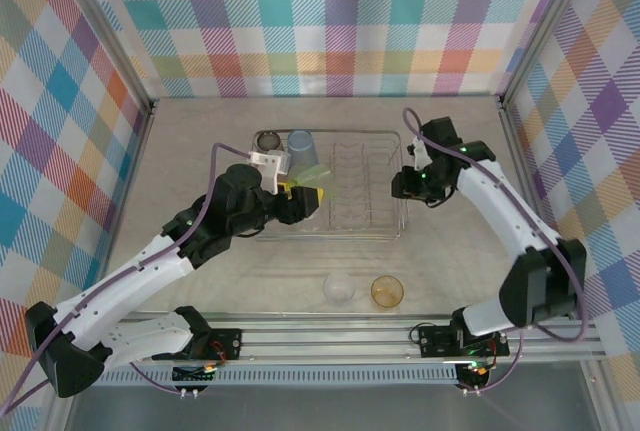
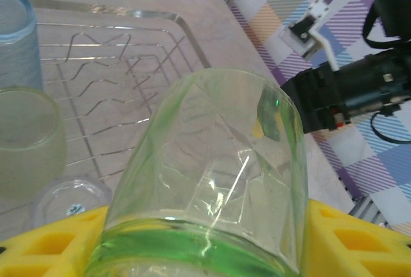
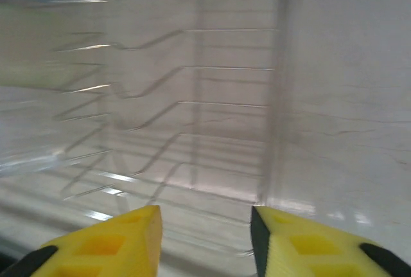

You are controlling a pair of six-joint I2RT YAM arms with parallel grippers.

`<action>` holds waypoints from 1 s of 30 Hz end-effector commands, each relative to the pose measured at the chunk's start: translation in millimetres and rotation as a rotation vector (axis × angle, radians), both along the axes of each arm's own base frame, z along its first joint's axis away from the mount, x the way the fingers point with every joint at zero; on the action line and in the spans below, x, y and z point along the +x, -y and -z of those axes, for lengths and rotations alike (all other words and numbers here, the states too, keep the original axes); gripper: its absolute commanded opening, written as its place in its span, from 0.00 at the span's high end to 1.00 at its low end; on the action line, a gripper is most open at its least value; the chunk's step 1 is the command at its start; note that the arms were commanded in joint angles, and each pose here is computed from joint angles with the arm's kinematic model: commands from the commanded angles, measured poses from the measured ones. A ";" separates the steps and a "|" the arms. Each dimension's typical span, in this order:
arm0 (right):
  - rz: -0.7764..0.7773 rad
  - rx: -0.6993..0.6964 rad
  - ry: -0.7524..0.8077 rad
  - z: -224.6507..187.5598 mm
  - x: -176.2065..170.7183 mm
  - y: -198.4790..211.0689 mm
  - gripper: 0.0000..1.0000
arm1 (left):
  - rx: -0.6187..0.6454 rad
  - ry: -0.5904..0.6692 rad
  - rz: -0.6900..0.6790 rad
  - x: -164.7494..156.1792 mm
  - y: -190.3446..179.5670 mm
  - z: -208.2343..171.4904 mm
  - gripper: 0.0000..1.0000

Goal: Load the cups into the dish rack

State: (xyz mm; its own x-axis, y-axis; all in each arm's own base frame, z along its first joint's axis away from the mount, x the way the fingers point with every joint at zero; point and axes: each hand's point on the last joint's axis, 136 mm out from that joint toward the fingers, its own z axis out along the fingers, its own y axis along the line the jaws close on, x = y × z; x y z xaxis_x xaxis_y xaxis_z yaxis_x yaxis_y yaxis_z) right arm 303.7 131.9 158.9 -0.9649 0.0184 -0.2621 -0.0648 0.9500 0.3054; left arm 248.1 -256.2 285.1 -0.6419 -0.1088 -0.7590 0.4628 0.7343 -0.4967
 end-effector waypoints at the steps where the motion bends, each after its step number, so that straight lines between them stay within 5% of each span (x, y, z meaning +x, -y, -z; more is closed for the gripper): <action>1: 0.027 -0.171 0.014 8.7 16.1 25.9 0.65 | 0.064 -0.025 -0.036 1.5 -6.5 2.7 0.72; 22: -0.043 -0.192 -0.023 42.0 29.6 8.4 1.00 | 0.196 -0.115 -0.068 9.3 -6.3 32.5 0.72; 30: -0.090 -0.218 -0.011 44.6 7.7 -7.7 1.00 | 0.281 -0.183 -0.159 17.8 -17.3 43.2 0.72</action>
State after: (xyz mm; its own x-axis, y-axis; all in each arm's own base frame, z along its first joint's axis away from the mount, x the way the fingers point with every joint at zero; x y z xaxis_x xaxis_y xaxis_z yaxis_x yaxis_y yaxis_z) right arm 330.8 123.6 121.1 -0.9582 -0.0863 -0.2728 -0.1081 0.9920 0.0658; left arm 263.8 -243.0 238.8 -0.7547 -0.0098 -0.6560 0.2972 0.8863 -0.3551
